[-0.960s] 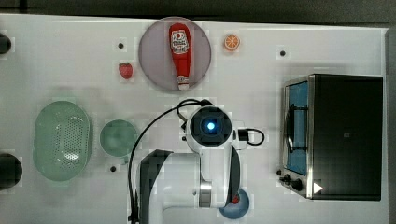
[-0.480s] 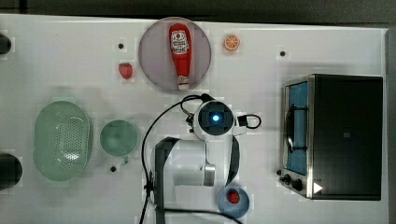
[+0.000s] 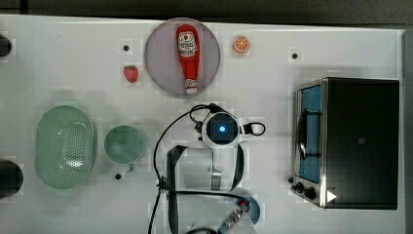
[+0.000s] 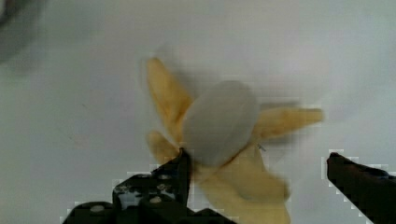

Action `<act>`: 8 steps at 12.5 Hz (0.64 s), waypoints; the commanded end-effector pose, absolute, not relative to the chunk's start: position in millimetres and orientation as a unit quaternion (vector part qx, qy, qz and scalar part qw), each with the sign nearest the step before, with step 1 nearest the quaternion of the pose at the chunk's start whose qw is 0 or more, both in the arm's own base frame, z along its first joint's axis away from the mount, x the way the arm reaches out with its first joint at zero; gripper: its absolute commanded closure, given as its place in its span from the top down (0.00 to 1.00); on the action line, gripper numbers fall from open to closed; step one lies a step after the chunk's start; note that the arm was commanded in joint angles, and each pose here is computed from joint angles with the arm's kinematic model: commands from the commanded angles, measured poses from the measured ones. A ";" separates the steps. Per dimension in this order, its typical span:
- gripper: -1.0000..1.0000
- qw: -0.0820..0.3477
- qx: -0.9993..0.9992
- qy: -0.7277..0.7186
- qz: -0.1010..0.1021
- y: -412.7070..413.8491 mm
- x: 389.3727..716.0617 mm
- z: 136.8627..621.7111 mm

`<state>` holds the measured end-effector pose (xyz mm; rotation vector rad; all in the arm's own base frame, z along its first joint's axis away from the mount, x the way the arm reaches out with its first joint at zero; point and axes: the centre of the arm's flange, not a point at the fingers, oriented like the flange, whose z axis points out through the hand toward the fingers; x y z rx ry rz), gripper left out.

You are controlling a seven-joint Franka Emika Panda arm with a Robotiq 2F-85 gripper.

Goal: Pick Banana and place it in mug.

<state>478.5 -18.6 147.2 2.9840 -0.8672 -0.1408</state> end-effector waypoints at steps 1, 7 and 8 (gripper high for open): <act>0.96 0.007 0.965 -0.261 -0.021 -17.0 483.9 147.9; 0.37 0.006 0.964 -0.264 -0.010 -20.5 486.2 147.9; 0.37 0.004 0.964 -0.265 -0.004 -21.1 488.4 153.8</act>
